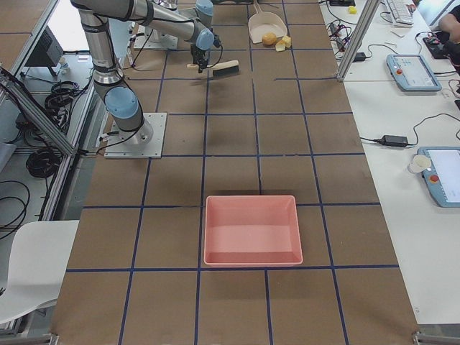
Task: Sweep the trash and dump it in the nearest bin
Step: 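Reach the right gripper to the white brush and grasp its handle, then carry the brush with the right gripper toward the potato and crust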
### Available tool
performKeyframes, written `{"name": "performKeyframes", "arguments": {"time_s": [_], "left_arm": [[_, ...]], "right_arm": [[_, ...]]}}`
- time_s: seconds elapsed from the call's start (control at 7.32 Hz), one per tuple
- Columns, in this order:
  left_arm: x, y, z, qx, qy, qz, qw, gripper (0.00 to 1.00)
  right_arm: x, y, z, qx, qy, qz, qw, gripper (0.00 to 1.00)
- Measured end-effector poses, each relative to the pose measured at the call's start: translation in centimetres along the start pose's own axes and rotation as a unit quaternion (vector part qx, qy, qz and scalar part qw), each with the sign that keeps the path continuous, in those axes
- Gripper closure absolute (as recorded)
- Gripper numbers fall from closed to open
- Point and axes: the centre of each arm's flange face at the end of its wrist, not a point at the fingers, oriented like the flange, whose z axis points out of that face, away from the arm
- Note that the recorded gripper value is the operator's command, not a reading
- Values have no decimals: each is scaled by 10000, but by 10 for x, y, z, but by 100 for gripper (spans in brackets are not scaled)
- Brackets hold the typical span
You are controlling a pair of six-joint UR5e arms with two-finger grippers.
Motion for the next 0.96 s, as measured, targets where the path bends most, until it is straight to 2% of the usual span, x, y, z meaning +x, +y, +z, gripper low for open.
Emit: {"name": "performKeyframes", "arguments": {"time_s": [0.27,0.55,0.82,0.96], "left_arm": [[0,2,3,-7,37,-41,10000,90],[1,3,7,-16,79,-95,9999,89],[1,4,11,-35,120,-160,9998,84],[1,5,12,-42,141,-181,9997,75]], "right_arm": [[3,-3,-4,80,7,32,10000,99],[25,-18,-34,319,-32,314,9990,100],[73,-34,-63,399,-114,1022,9939,100],[92,-40,-70,435,-158,1519,9873,100]]}}
